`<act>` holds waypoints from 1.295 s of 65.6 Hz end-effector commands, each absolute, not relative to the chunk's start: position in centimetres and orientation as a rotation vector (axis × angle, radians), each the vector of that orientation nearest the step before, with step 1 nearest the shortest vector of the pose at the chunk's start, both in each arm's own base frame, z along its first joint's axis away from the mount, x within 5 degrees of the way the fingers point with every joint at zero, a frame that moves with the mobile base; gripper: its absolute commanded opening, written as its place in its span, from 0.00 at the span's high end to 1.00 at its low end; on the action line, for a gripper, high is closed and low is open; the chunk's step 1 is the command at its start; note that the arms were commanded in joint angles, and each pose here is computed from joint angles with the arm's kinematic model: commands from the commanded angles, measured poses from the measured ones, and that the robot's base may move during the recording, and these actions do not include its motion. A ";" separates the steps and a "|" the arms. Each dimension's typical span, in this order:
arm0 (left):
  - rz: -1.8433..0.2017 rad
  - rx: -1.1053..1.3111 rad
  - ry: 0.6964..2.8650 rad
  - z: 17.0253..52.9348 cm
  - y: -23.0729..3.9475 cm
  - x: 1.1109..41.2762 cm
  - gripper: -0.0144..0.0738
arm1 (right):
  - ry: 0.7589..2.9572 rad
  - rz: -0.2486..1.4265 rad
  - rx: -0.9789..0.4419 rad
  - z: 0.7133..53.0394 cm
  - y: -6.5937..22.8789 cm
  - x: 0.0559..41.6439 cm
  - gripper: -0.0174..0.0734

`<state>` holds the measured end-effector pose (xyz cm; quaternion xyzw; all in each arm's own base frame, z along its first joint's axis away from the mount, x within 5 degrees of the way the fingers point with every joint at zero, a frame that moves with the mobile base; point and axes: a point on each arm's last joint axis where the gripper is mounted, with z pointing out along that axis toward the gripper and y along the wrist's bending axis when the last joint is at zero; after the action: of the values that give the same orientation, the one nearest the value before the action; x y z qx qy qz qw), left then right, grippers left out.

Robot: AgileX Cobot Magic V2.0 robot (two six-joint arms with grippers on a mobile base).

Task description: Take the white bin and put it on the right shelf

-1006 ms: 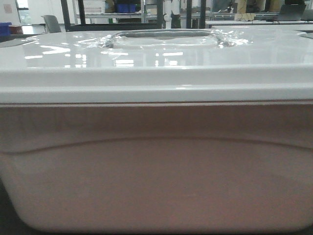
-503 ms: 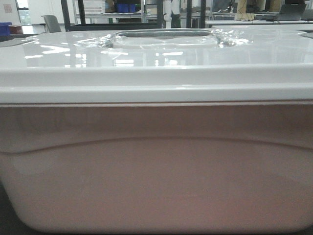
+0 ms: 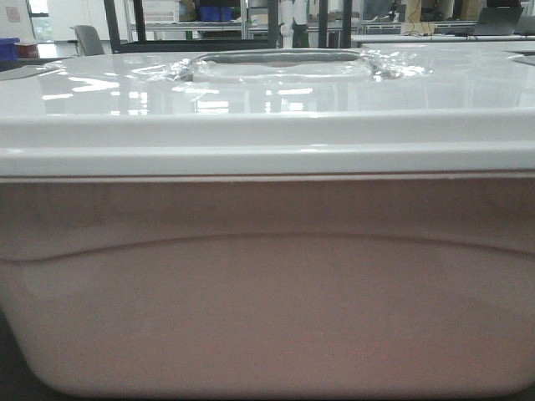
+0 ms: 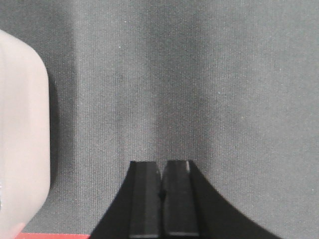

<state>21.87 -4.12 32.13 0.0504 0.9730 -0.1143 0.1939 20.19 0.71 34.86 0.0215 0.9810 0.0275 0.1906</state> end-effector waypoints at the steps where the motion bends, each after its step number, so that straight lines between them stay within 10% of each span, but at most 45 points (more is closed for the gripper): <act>1: -0.354 0.131 2.646 33.7 -4.3 22.0 0.97 | 2.758 0.083 0.052 36.0 0.8 19.6 0.77; 16: -0.360 0.129 2.646 33.7 -4.4 22.0 0.81 | 2.770 0.083 0.052 36.0 0.8 19.5 0.67; 31: -0.363 0.129 2.646 33.7 -4.4 22.0 0.36 | 2.747 0.090 0.055 36.0 0.8 19.6 0.12; 64: -0.505 0.076 2.640 35.2 -4.6 21.8 0.34 | 2.696 0.236 0.138 36.7 0.6 19.9 0.15; 85: -1.058 0.117 2.369 37.5 -3.6 22.7 0.34 | 2.555 0.760 0.043 37.1 0.5 20.7 0.15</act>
<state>22.76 -3.32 35.17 0.0214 0.9204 -0.3202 0.2235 20.88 0.12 36.11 0.0363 0.9497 0.2090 0.2305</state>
